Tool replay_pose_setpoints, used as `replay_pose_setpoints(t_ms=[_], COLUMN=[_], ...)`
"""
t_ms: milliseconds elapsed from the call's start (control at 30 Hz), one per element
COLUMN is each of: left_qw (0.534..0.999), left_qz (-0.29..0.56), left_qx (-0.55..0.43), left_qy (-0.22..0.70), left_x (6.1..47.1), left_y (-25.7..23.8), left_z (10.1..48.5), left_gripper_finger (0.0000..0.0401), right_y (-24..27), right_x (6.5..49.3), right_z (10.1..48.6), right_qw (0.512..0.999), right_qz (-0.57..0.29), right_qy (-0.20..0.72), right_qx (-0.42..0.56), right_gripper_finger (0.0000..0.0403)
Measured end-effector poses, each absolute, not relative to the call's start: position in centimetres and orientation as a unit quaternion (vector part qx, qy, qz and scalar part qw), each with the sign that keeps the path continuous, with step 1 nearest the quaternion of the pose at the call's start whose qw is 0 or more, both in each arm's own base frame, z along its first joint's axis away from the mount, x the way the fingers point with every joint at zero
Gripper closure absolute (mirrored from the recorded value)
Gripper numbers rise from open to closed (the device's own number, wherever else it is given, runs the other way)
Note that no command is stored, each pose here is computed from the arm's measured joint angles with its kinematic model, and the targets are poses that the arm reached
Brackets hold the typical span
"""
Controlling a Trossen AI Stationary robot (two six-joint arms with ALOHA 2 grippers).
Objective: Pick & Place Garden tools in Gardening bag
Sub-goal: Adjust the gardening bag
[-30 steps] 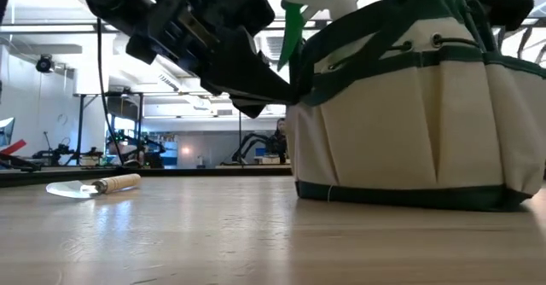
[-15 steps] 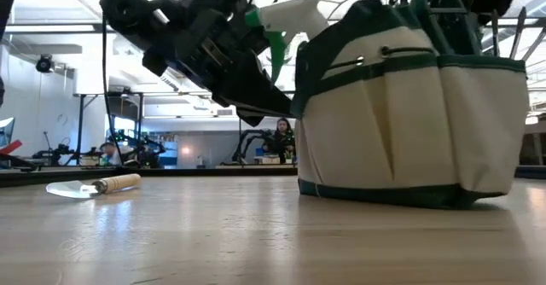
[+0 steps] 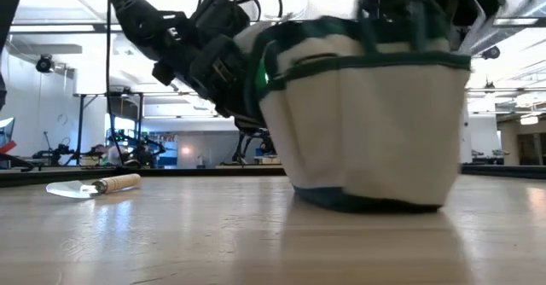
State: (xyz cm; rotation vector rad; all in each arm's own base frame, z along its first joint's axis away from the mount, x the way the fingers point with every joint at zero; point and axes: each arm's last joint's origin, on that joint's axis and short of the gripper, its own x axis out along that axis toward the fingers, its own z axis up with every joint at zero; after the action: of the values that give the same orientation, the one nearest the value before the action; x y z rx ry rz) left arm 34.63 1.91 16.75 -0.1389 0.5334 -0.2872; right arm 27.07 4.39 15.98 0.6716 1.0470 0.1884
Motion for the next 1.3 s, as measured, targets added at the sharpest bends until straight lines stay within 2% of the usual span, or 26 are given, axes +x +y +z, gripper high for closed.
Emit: replay_pose_setpoints(t_ms=[300, 467, 733, 1100, 1300], left_qw=[0.951, 0.951, 0.948, 0.937, 0.926], left_qz=[-0.149, -0.148, -0.146, -0.158, -0.155], left_qx=[-0.073, -0.083, -0.094, -0.104, -0.107], left_qy=[0.262, 0.259, 0.268, 0.294, 0.329], left_x=[34.3, 33.9, 33.3, 32.8, 31.3], left_y=[4.2, 5.9, 7.8, 7.6, 7.4], left_z=[16.7, 16.7, 16.4, 16.3, 17.5], left_gripper_finger=[0.0378, 0.0378, 0.0378, 0.0378, 0.0378], right_y=[5.6, 5.4, 5.1, 4.8, 4.4], right_x=[29.1, 29.4, 28.7, 27.9, 26.8], right_z=[16.8, 17.3, 18.8, 21.0, 21.5], right_qw=[0.815, 0.825, 0.829, 0.842, 0.838], right_qz=[0.109, 0.084, 0.047, 0.046, 0.02], right_qy=[0.488, 0.483, 0.496, 0.488, 0.501], right_qx=[0.293, 0.281, 0.253, 0.226, 0.215], right_gripper_finger=[0.0394, 0.0394, 0.0394, 0.0394, 0.0394])
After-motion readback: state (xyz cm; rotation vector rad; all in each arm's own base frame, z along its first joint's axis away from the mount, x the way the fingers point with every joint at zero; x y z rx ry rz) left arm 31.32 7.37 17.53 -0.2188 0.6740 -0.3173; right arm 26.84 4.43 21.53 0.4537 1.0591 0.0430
